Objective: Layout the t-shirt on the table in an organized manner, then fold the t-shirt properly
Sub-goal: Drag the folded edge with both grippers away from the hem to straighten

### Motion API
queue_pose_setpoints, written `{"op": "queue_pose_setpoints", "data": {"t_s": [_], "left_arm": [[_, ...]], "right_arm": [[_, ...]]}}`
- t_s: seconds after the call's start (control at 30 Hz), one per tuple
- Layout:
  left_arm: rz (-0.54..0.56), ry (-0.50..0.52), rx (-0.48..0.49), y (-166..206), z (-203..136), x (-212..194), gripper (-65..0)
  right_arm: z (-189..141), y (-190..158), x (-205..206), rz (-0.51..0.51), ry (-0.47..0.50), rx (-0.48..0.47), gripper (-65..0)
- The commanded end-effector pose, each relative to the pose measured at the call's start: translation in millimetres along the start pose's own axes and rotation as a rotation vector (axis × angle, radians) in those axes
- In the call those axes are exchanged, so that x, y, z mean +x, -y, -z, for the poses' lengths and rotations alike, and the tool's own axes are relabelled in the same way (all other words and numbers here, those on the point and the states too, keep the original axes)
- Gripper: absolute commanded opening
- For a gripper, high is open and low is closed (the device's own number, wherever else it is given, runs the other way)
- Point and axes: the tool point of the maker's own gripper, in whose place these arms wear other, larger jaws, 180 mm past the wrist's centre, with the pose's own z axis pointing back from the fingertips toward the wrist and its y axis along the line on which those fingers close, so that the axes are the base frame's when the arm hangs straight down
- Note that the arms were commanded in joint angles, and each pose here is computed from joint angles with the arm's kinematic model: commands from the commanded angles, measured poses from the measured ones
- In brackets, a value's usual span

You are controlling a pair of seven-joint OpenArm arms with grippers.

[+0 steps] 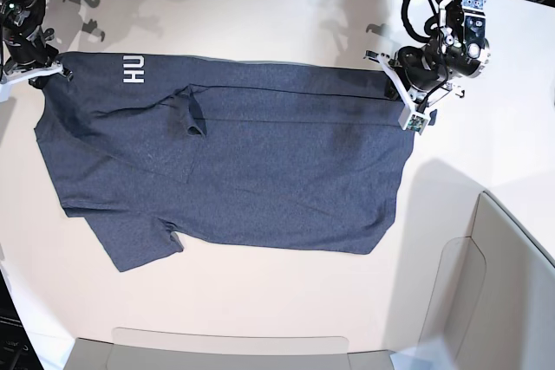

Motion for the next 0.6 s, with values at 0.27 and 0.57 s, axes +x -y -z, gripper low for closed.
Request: {"op": "queue_pose_setpoints", "data": {"t_s": [0.27,0.57], "left_arm": [[0.028,0.019,0.116,-34,15,-1,-65.0],[-0.008,-0.012,0.118,-45,31,-12,-65.0]], "right_arm": [[-3,11,15,-0.055,0.042,-0.068,-65.0],[11,12,5,-0.018,0.002,-0.054,-65.0]]}}
